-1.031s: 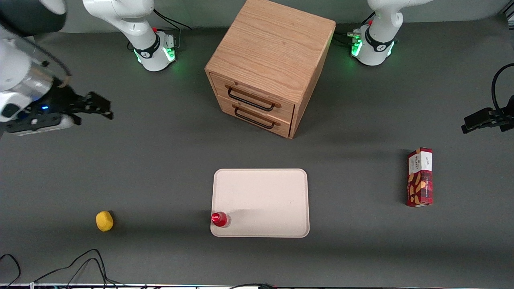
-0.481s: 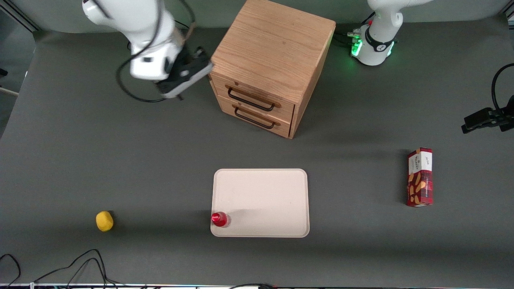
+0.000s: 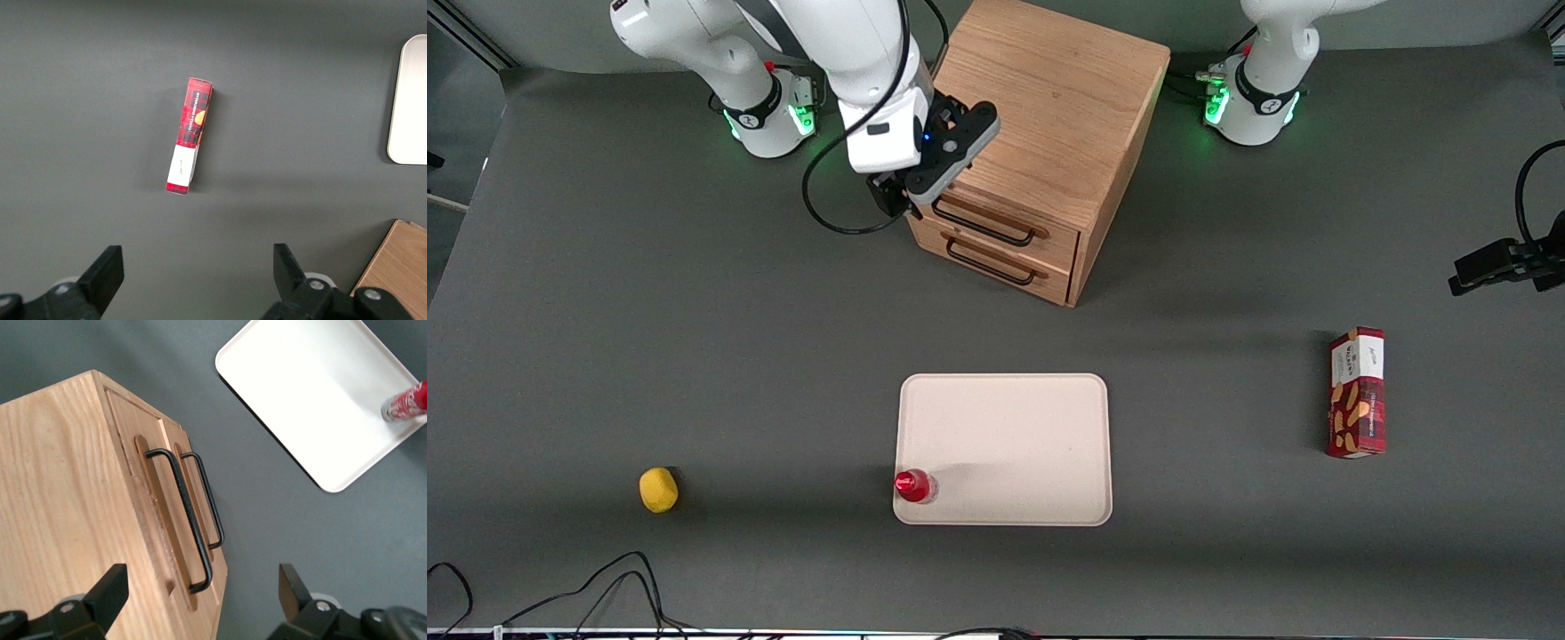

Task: Open upper drawer
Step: 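Hook the right gripper onto the upper drawer's black handle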

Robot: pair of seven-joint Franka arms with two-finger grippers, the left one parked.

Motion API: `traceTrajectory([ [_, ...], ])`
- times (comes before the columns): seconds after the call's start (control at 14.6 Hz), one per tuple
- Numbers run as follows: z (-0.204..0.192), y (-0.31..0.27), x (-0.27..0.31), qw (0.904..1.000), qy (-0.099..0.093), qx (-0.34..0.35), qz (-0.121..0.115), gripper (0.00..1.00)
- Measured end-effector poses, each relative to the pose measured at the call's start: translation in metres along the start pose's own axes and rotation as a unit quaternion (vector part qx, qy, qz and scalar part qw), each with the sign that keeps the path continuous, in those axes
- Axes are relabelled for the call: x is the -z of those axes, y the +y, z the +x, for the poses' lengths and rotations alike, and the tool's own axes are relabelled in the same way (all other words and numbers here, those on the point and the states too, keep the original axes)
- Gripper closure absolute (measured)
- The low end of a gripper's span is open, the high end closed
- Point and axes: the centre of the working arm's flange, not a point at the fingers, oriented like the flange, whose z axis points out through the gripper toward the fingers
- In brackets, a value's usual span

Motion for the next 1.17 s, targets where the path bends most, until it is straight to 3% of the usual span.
traceTrajectory([
  [0.62,0.018,0.018,-0.086,0.9964,-0.054,0.062,0.022,0.00],
  [1.17,0.020,0.014,-0.126,0.9944,-0.075,0.068,0.032,0.00],
])
